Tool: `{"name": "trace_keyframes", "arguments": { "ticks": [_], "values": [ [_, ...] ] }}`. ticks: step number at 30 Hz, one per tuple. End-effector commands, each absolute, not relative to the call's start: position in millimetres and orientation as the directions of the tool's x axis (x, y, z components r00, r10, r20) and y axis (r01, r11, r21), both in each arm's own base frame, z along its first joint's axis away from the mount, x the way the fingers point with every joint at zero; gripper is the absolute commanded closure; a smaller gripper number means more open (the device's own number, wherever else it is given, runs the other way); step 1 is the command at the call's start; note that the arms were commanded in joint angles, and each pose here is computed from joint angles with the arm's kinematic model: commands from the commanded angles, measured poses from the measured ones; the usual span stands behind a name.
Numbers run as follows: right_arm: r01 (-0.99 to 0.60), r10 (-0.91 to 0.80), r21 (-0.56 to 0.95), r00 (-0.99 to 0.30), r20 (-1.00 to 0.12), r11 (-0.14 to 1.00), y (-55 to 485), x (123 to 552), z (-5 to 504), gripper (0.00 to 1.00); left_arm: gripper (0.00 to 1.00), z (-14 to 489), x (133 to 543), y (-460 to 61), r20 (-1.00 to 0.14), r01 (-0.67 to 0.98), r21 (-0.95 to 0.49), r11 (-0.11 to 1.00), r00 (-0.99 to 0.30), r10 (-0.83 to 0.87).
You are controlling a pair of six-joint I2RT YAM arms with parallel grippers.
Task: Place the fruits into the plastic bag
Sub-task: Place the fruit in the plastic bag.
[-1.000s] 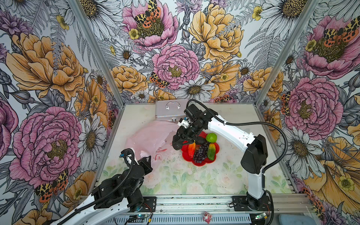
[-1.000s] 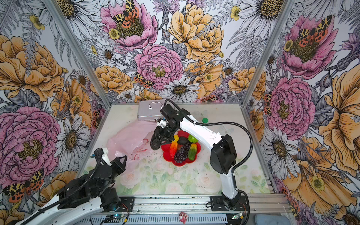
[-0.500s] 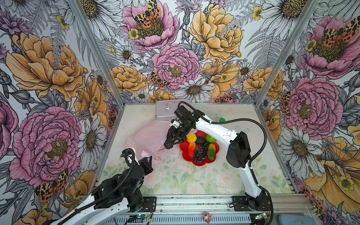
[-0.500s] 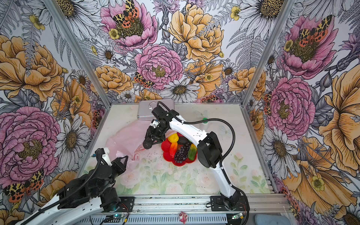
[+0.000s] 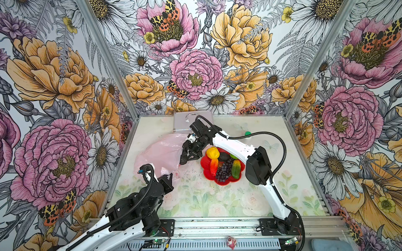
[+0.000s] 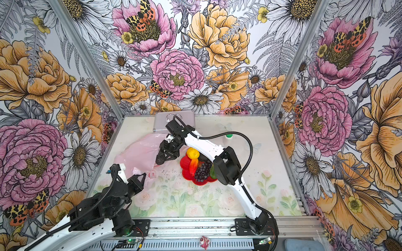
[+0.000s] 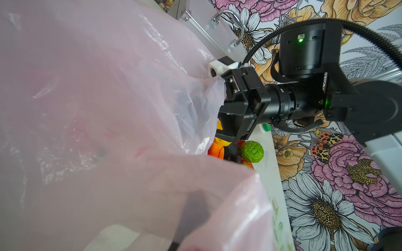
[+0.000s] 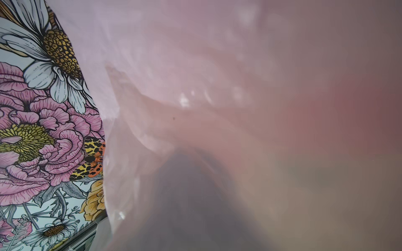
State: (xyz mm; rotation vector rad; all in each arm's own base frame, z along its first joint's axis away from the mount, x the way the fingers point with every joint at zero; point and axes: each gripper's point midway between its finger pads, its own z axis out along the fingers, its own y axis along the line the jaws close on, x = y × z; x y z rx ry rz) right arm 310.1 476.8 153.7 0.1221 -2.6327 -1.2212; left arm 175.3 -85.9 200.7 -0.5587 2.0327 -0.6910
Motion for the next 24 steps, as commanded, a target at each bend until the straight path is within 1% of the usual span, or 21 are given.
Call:
{"name": "trace_keyframes", "arguments": {
  "ticks": [1, 3, 6, 18, 24],
  "values": [
    [0.0, -0.197, 0.804, -0.969, 0.146, 0.595, 492, 314, 168, 0.38, 1.0, 199, 175, -90, -0.597, -0.103, -0.666, 0.739, -0.52, -0.61],
    [-0.005, -0.199, 0.812, -0.97, 0.137, 0.583, 495, 317, 171, 0.34, 1.0, 197, 174, -89, -0.593, -0.106, -0.672, 0.733, -0.517, -0.618],
    [-0.012, -0.199, 0.821, -0.972, 0.124, 0.571, 498, 320, 176, 0.31, 1.0, 197, 174, -87, -0.588, -0.109, -0.677, 0.728, -0.514, -0.624],
    [-0.03, -0.2, 0.824, -0.975, 0.101, 0.566, 498, 321, 180, 0.31, 1.0, 197, 175, -83, -0.585, -0.117, -0.681, 0.723, -0.506, -0.633],
    [-0.062, -0.205, 0.818, -0.976, 0.069, 0.572, 490, 316, 188, 0.31, 1.0, 195, 175, -81, -0.583, -0.13, -0.682, 0.72, -0.498, -0.642]
  ]
}}
